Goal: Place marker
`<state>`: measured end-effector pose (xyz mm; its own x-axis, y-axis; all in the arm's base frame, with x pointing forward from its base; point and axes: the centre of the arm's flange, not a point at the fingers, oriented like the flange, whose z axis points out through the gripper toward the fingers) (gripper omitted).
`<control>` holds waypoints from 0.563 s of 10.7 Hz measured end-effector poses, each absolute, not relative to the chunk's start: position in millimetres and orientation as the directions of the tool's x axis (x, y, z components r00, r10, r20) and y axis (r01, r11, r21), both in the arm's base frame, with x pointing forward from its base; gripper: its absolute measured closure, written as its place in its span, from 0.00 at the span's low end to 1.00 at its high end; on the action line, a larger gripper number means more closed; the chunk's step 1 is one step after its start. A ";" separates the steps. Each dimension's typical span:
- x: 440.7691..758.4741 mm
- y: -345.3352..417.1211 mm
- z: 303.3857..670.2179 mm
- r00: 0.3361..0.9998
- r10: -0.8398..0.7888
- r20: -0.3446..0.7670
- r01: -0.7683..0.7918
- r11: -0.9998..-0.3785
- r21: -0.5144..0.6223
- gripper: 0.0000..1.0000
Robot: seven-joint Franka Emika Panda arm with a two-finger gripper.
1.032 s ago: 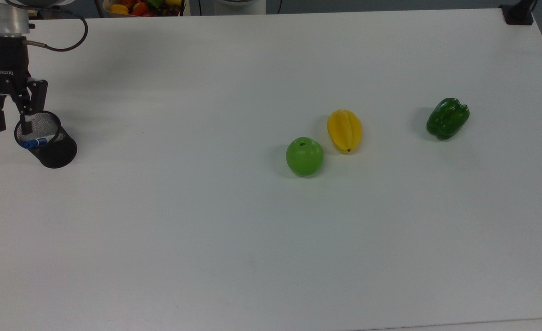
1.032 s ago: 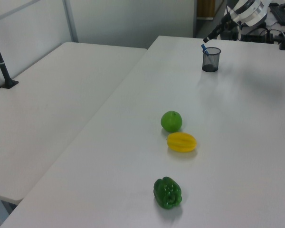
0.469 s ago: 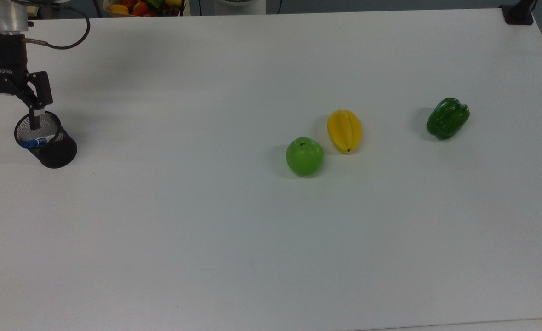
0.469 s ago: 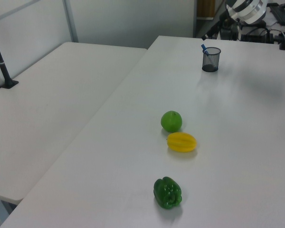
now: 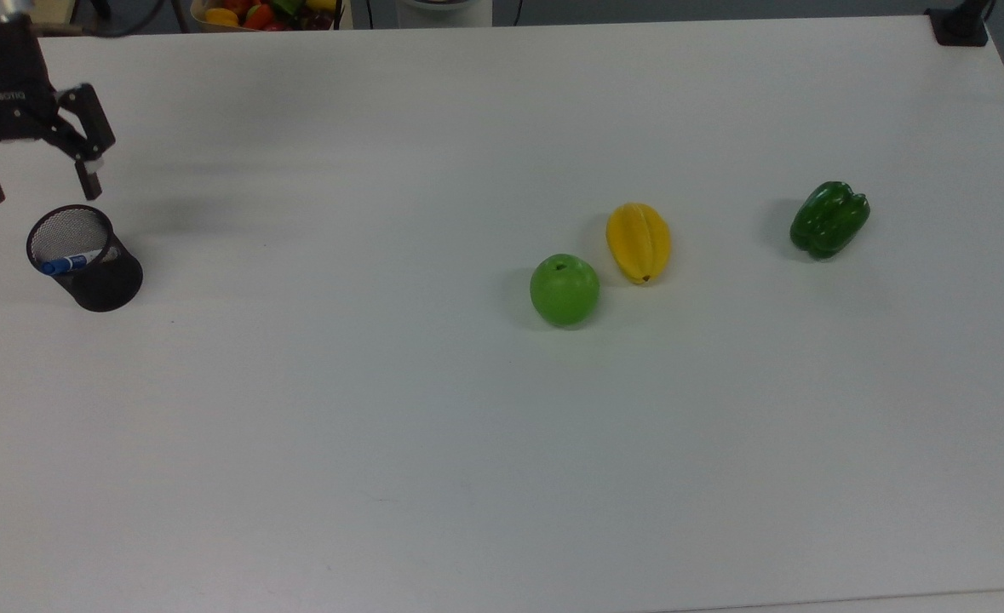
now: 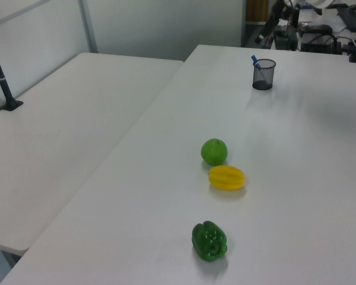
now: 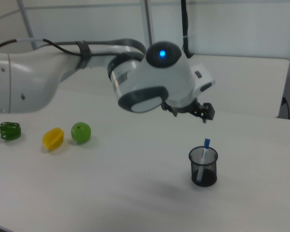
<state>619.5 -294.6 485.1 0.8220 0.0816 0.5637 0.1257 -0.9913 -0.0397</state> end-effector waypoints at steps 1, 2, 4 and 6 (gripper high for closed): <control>617.9 -288.3 502.9 0.850 0.024 0.526 0.090 -0.991 -0.101 0.00; 615.5 -281.3 519.9 0.876 -0.065 0.478 0.022 -0.984 -0.174 0.00; 610.7 -266.5 549.9 0.913 -0.206 0.352 -0.114 -0.958 -0.265 0.00; 605.0 -250.5 573.0 0.917 -0.322 0.237 -0.236 -0.914 -0.330 0.00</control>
<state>605.0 -250.5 573.0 0.9166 -0.3220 0.2371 -0.2357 -0.9140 -0.3302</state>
